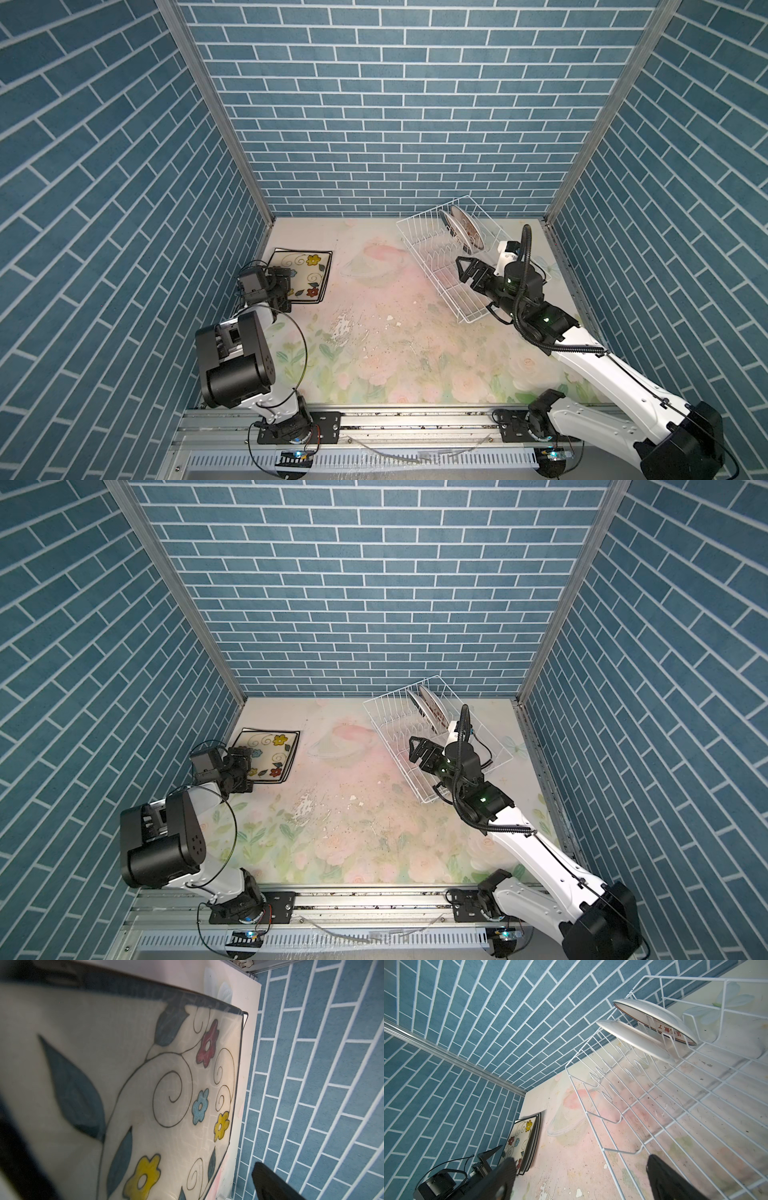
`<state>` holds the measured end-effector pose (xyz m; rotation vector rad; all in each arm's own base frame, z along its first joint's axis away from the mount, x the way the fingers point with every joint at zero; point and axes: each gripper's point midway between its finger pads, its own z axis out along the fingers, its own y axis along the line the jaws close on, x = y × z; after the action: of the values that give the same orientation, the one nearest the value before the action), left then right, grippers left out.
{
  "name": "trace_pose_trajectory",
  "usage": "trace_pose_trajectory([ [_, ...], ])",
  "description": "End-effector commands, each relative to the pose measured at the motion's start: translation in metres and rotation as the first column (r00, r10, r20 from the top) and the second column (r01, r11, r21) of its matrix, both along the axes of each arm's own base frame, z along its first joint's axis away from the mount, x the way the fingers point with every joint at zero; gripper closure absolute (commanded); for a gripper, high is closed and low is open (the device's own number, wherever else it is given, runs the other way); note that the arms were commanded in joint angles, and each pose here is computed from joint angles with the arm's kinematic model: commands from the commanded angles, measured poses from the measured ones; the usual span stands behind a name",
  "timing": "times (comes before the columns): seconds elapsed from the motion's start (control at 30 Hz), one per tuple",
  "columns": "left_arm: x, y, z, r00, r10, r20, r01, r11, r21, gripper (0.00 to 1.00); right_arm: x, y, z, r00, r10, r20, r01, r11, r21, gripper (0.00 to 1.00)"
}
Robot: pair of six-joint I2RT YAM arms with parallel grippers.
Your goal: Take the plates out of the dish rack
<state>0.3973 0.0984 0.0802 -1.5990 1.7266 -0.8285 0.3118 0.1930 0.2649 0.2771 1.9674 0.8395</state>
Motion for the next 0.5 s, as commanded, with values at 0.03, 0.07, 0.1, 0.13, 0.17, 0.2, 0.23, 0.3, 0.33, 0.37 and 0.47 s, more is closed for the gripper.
trace_pose_trajectory([
  [0.03,0.004,-0.001,0.009,1.000,-0.014,0.006,0.014,0.999,0.029,0.00,0.000,-0.007,-0.006,1.000,-0.022,0.004,0.022,1.000,-0.019,0.01],
  [0.07,0.003,0.000,0.009,1.000,-0.014,-0.003,0.014,0.999,0.038,0.00,0.000,-0.007,-0.007,1.000,-0.022,0.004,0.022,1.000,-0.020,0.01],
  [0.1,0.002,0.000,0.009,1.000,-0.014,-0.013,0.015,0.999,0.042,0.00,0.000,-0.007,-0.006,1.000,-0.020,0.006,0.020,1.000,-0.020,0.01],
  [0.13,0.001,0.000,0.009,1.000,-0.015,-0.020,0.016,0.999,0.043,0.00,0.000,-0.006,-0.006,1.000,-0.017,0.005,0.017,1.000,-0.019,0.01],
  [0.17,0.001,0.001,0.011,1.000,-0.014,-0.026,0.015,0.999,0.046,0.00,0.000,-0.006,-0.006,1.000,-0.019,0.006,0.019,1.000,-0.019,0.01],
  [0.2,-0.001,0.001,0.011,0.999,-0.010,-0.037,0.012,0.999,0.048,0.00,-0.001,-0.007,-0.005,1.000,-0.019,0.006,0.019,1.000,-0.019,0.01],
  [0.23,-0.002,0.002,0.011,0.999,-0.007,-0.045,0.009,0.999,0.049,0.00,-0.001,-0.007,-0.005,1.000,-0.020,0.007,0.020,1.000,-0.021,0.01],
  [0.3,-0.003,0.003,0.012,0.998,0.000,-0.061,0.004,0.998,0.058,0.00,-0.001,-0.007,-0.004,1.000,-0.019,0.010,0.020,1.000,-0.021,0.01],
  [0.33,-0.005,0.004,0.012,0.998,0.003,-0.070,0.001,0.998,0.061,0.00,-0.002,-0.008,-0.004,1.000,-0.020,0.010,0.020,1.000,-0.021,0.01],
  [0.37,-0.006,0.005,0.012,0.997,0.010,-0.081,-0.005,0.998,0.065,0.00,-0.001,-0.008,-0.004,1.000,-0.022,0.011,0.022,1.000,-0.022,0.01],
  [0.47,-0.007,0.006,0.014,0.996,0.018,-0.090,-0.012,0.998,0.068,0.00,-0.002,-0.008,-0.004,1.000,-0.021,0.012,0.022,1.000,-0.022,0.01],
])
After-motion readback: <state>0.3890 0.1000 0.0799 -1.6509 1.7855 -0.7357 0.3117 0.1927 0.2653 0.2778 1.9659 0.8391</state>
